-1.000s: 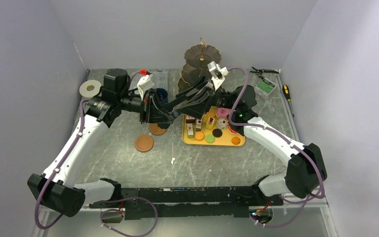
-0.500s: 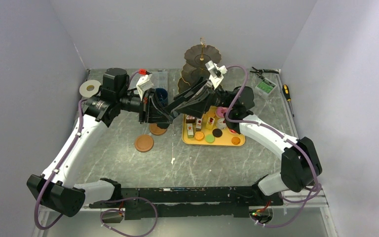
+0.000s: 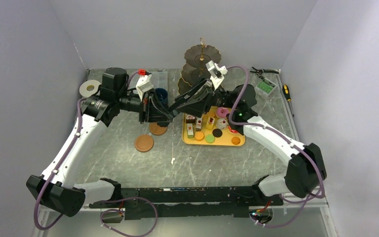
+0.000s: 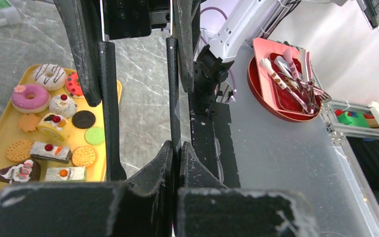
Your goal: Serve the afternoon tea
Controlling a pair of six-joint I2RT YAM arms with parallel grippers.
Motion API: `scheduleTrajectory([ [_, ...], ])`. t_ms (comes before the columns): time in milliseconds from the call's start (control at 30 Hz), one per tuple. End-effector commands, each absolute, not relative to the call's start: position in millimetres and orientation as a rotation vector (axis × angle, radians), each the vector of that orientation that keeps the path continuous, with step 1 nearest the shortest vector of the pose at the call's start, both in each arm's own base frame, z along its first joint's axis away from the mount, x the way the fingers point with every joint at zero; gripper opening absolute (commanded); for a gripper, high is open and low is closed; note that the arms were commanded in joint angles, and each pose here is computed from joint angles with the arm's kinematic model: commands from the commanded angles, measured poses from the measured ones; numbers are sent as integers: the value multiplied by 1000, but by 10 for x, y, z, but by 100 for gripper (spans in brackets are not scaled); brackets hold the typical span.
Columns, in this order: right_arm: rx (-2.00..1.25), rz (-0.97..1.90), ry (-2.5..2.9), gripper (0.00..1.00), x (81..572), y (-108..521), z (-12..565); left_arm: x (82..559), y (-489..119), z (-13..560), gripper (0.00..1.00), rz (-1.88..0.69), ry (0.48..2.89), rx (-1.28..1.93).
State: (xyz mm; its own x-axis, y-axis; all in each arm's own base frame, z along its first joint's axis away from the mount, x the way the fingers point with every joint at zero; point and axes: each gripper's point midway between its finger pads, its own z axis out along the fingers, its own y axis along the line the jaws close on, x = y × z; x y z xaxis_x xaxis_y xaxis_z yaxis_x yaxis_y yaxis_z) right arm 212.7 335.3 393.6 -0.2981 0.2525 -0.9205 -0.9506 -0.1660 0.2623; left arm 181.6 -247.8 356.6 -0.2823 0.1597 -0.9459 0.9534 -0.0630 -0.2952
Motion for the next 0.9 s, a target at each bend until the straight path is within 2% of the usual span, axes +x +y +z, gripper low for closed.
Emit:
scheduleTrajectory([
  [0, -914, 1470, 1130, 51, 2226, 3264, 4143, 1693, -2453, 3788, 3, -1364, 1359, 1316],
  [100, -883, 1433, 1153, 49, 2270, 3242, 4169, 1725, -2453, 3762, 4, -1335, 1355, 1324],
  [133, -872, 1425, 1162, 48, 2289, 3239, 4172, 1740, -2453, 3759, 11, -1325, 1357, 1323],
  [167, -865, 1419, 1168, 47, 2299, 3236, 4174, 1757, -2454, 3758, 29, -1319, 1363, 1317],
  [200, -847, 1410, 1176, 47, 2323, 3235, 4172, 1782, -2455, 3756, 40, -1305, 1370, 1312],
  [267, -826, 1378, 1185, 46, 2362, 3219, 4167, 1809, -2458, 3756, 48, -1290, 1379, 1303],
  [333, -803, 1347, 1193, 44, 2398, 3195, 4162, 1863, -2460, 3754, 63, -1265, 1395, 1286],
  [467, -780, 1277, 1222, 43, 2465, 3155, 4138, 1980, -2439, 3761, 77, -1169, 1404, 1262],
  [567, -757, 1193, 1260, 43, 2530, 3084, 4106, 2103, -2407, 3779, 93, -1073, 1419, 1226],
  [867, -565, 720, 1551, 43, 3011, 2563, 3427, 2597, -2208, 3578, 94, -827, 1674, 1042],
])
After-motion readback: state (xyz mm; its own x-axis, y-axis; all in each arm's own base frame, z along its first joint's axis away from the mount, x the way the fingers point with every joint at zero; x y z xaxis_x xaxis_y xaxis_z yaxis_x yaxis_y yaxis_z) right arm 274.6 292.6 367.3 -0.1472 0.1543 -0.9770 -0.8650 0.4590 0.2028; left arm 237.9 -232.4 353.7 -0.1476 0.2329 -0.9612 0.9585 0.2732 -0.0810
